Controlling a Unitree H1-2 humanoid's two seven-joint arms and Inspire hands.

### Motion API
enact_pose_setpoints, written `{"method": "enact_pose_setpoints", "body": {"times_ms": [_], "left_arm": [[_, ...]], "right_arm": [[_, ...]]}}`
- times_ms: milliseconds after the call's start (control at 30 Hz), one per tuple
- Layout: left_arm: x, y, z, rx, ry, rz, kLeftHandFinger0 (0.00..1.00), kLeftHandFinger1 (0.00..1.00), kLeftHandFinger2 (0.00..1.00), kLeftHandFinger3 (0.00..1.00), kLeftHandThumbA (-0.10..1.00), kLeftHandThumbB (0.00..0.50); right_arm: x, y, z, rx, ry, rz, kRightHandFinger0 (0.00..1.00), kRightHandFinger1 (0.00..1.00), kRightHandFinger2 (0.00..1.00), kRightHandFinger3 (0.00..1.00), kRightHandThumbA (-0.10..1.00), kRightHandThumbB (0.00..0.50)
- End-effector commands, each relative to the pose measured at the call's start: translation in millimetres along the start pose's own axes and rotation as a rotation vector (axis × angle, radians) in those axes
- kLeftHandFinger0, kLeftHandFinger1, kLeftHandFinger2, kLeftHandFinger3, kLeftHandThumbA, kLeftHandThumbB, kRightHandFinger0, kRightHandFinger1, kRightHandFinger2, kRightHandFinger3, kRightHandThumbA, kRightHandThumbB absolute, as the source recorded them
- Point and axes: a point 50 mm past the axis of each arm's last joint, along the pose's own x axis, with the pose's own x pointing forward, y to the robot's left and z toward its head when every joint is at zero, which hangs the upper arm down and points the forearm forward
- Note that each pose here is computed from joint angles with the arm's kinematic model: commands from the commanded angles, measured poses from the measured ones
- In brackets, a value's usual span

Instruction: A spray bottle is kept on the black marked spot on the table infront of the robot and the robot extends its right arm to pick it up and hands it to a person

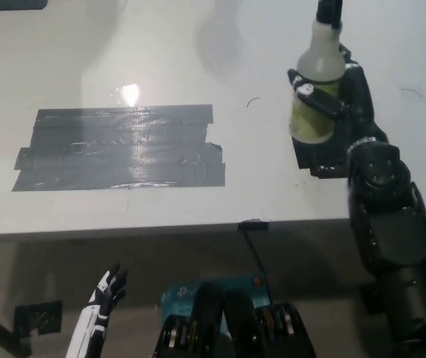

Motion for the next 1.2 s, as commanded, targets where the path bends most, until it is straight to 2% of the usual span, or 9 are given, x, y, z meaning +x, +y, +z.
{"method": "enact_pose_setpoints", "body": {"times_ms": [0, 100, 367, 700, 833, 967, 1000, 1033, 1167], "left_arm": [[3, 1, 10, 0.011, -0.049, -0.02, 1.0, 1.0, 1.0, 1.0, 1.0, 0.351], [4, 2, 11, 0.017, -0.051, -0.021, 1.0, 1.0, 1.0, 1.0, 1.0, 0.353], [8, 3, 13, 0.036, -0.056, -0.032, 1.0, 1.0, 1.0, 1.0, 1.0, 0.361], [10, 3, 15, 0.04, -0.054, -0.032, 1.0, 1.0, 1.0, 1.0, 1.0, 0.37], [9, 3, 13, 0.043, -0.052, -0.033, 1.0, 1.0, 1.0, 1.0, 1.0, 0.369], [9, 3, 14, 0.049, -0.047, -0.038, 1.0, 1.0, 1.0, 1.0, 1.0, 0.374], [9, 2, 15, 0.047, -0.046, -0.037, 1.0, 1.0, 1.0, 1.0, 1.0, 0.378], [8, 2, 14, 0.044, -0.043, -0.037, 1.0, 1.0, 1.0, 1.0, 1.0, 0.378], [7, 2, 14, 0.042, -0.041, -0.038, 1.0, 1.0, 1.0, 1.0, 1.0, 0.38]], "right_arm": [[8, 29, 70, 0.228, -0.063, 0.141, 0.13, 0.64, 0.98, 0.96, -0.1, 0.132], [7, 48, 72, 0.28, -0.021, 0.213, 0.0, 0.56, 0.95, 0.89, -0.1, 0.153], [1, 86, 39, 0.307, 0.128, 0.312, 0.0, 0.47, 0.89, 0.92, -0.1, 0.164], [-5, 116, 8, 0.28, 0.235, 0.404, 0.0, 0.48, 0.95, 0.98, -0.1, 0.176], [-6, 123, 6, 0.272, 0.252, 0.434, 0.0, 0.48, 0.95, 1.0, -0.1, 0.134], [-7, 121, 7, 0.299, 0.26, 0.439, 0.0, 0.49, 0.94, 0.97, -0.1, 0.198], [-7, 117, 8, 0.298, 0.268, 0.488, 0.56, 1.0, 1.0, 1.0, 0.28, 0.336], [-10, 110, 9, 0.289, 0.272, 0.558, 1.0, 1.0, 1.0, 1.0, 0.47, 0.4], [-16, 96, 11, 0.259, 0.191, 0.608, 1.0, 1.0, 1.0, 1.0, 0.53, 0.495]]}}
